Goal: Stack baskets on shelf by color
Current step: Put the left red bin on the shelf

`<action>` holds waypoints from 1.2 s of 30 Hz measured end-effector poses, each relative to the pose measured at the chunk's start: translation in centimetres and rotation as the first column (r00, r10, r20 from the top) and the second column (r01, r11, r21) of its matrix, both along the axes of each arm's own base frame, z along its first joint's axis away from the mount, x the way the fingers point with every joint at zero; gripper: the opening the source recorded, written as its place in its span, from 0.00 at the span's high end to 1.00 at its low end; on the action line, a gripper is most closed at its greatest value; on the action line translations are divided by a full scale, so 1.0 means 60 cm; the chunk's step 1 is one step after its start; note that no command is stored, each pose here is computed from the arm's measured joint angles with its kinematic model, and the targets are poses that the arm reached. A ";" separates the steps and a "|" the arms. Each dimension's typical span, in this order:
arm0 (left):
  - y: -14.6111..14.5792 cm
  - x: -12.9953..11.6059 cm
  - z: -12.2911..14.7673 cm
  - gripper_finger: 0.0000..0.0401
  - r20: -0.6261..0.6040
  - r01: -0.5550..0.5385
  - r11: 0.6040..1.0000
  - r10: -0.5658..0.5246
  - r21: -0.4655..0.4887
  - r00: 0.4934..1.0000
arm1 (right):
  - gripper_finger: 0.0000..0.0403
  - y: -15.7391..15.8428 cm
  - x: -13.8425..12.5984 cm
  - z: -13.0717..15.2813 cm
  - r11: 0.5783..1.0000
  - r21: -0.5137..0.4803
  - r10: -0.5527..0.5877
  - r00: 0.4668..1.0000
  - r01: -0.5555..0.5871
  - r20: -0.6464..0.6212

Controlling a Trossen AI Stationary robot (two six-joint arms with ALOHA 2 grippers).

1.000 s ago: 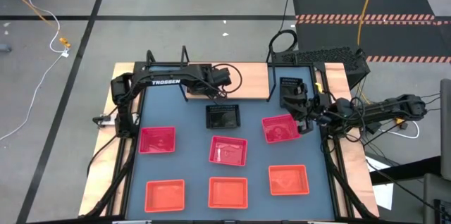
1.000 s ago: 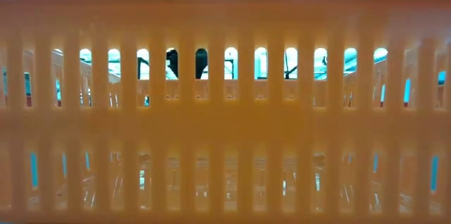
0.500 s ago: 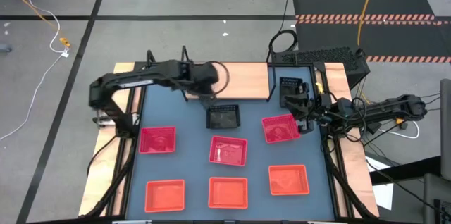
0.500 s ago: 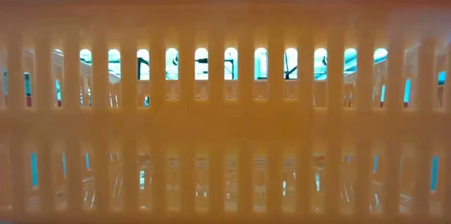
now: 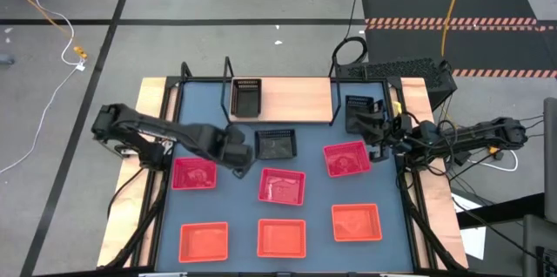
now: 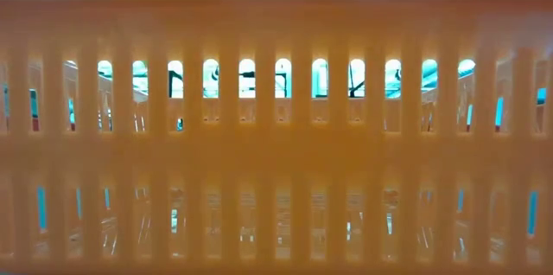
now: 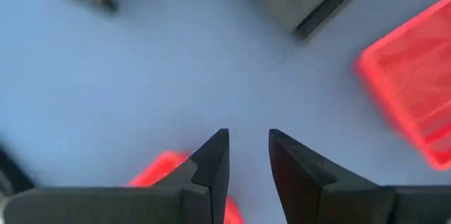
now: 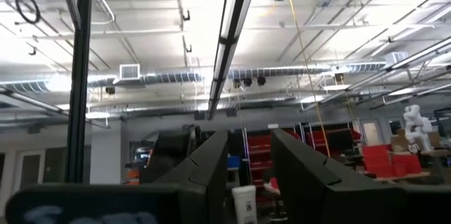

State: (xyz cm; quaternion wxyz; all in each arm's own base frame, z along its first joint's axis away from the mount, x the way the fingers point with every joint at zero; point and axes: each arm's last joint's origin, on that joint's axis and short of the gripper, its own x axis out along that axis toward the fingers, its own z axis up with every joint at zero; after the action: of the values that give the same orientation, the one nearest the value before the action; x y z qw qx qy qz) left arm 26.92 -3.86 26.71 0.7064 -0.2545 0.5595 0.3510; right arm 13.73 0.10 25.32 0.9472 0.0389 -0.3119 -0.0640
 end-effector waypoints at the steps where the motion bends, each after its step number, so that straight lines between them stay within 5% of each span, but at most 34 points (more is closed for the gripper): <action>1: -0.003 -0.006 -0.010 0.74 -0.026 -0.032 0.999 0.032 -0.003 0.999 | 0.74 0.000 -0.001 0.001 1.000 0.001 0.001 1.000 -0.001 0.006; 8: -0.015 -0.036 -0.069 0.71 -0.131 -0.127 0.992 0.127 0.007 0.983 | 0.74 0.001 -0.005 0.006 1.000 -0.004 0.029 0.998 -0.029 0.050; 15: -0.012 -0.064 -0.113 0.53 -0.224 -0.230 0.973 0.227 0.012 0.948 | 0.74 0.002 -0.009 0.011 0.998 -0.029 0.050 0.995 -0.047 0.092; 22: -0.015 -0.058 -0.136 0.41 -0.166 -0.241 0.968 0.228 -0.065 0.959 | 0.74 0.002 -0.010 0.013 0.998 -0.050 0.033 0.994 -0.028 0.100; 29: -0.014 -0.063 -0.146 0.50 -0.181 -0.238 0.968 0.221 -0.081 0.958 | 0.74 0.002 -0.010 0.013 0.998 -0.050 0.032 0.994 -0.027 0.102; 36: -0.017 -0.060 -0.146 0.74 -0.185 -0.171 0.976 0.145 -0.134 0.972 | 0.74 0.002 -0.011 0.014 0.998 -0.053 0.030 0.994 -0.024 0.107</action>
State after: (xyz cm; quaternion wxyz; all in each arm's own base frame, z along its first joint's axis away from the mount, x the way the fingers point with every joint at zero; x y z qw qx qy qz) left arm 23.34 -4.87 17.94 0.6036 -0.3186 0.6217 0.3843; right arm 13.07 0.24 26.15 0.9305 0.0218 -0.3635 -0.0409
